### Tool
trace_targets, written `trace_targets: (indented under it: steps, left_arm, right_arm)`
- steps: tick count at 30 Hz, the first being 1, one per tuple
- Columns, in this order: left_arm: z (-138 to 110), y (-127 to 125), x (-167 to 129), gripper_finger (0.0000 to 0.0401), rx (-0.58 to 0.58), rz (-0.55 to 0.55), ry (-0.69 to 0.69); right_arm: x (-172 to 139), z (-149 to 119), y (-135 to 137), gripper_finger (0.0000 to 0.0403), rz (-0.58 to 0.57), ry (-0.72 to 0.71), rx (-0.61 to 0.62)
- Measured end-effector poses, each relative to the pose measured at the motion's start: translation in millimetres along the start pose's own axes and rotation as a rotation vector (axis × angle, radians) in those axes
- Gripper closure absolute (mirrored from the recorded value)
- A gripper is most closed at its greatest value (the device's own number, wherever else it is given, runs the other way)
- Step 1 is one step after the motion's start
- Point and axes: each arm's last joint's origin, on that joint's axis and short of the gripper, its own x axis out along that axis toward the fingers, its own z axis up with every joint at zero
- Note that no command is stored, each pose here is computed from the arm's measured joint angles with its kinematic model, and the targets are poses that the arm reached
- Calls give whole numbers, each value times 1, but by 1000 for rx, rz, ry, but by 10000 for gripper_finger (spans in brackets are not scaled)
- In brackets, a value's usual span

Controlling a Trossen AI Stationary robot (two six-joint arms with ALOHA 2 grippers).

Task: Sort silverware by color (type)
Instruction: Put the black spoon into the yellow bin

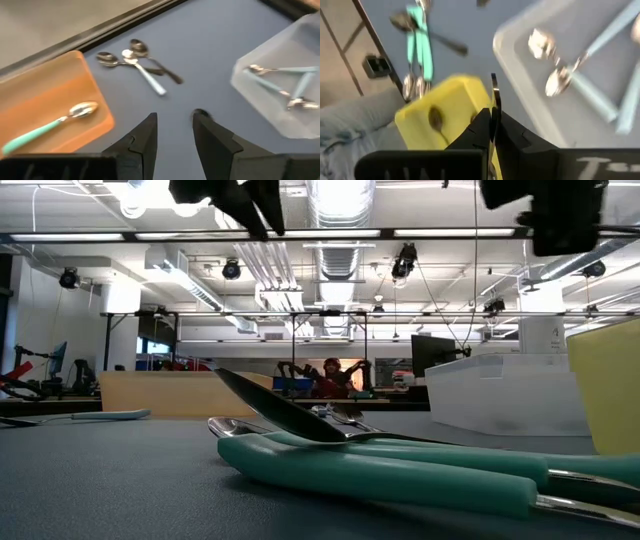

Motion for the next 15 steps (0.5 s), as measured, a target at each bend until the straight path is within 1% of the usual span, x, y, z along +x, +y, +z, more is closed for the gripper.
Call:
trace_targets:
  steps: [4,6,8,11,15]
  left_arm:
    - [2,8,4,294,32,57,24]
    - [3,12,7,294,73,78,39]
    - [4,14,9,294,113,89,52]
    - [10,18,13,294,164,99,60]
    - [16,24,18,294,238,102,84]
  right_arm:
    - [18,-22,9,394,-6,107,32]
    - [28,-31,16,394,17,157,38]
    - [35,-38,22,394,36,174,30]
    - [40,-42,25,394,56,178,-24]
    - [49,-51,31,394,87,189,-164]
